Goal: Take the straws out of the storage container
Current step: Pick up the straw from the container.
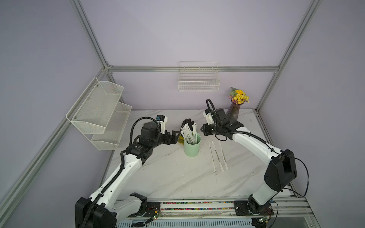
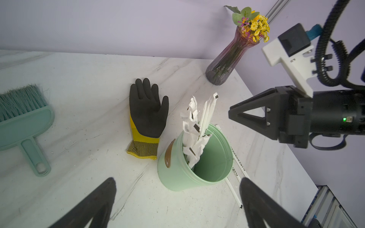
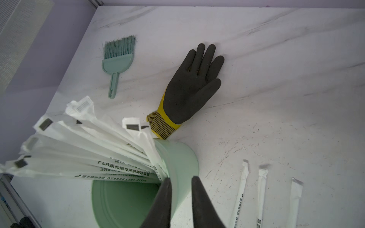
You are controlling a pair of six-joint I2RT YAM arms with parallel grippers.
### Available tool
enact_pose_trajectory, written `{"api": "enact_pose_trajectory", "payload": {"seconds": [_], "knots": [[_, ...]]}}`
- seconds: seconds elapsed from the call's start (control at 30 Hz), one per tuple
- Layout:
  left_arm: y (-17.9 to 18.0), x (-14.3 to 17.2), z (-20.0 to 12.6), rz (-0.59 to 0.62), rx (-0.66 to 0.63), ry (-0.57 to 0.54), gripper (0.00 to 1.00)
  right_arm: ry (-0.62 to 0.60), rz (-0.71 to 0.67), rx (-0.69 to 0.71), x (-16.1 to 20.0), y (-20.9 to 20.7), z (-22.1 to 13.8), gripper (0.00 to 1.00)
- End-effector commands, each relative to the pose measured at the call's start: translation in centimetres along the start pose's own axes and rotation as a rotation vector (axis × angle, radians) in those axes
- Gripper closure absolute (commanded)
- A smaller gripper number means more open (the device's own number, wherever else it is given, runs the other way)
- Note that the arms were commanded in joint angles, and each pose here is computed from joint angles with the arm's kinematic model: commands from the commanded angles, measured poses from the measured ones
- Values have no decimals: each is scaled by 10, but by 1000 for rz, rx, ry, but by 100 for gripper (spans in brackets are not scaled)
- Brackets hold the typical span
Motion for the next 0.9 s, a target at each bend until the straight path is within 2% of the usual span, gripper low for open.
{"api": "enact_pose_trajectory", "payload": {"seconds": [0.0,0.3,0.7,0.87], "knots": [[-5,-5,-6,12,12,-30,4,-32,-29,-27,-14,15,-2,77],[-4,-3,-5,13,12,-28,3,5,-53,-39,-7,30,11,78],[-3,-2,-3,18,12,-20,3,30,-47,-18,-8,29,24,78],[-3,-2,-3,19,13,-20,3,31,-46,-12,-8,28,25,82]]}}
Point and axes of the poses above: each gripper's point midway between its finger pads, its own z axis out along the fingers, its own y axis along the line the jaws close on, x = y × z, the point moved 1 cm from there along -z, back along the fingers, and after that the axes turned 4 degrees about z, right-handed, at the moved point
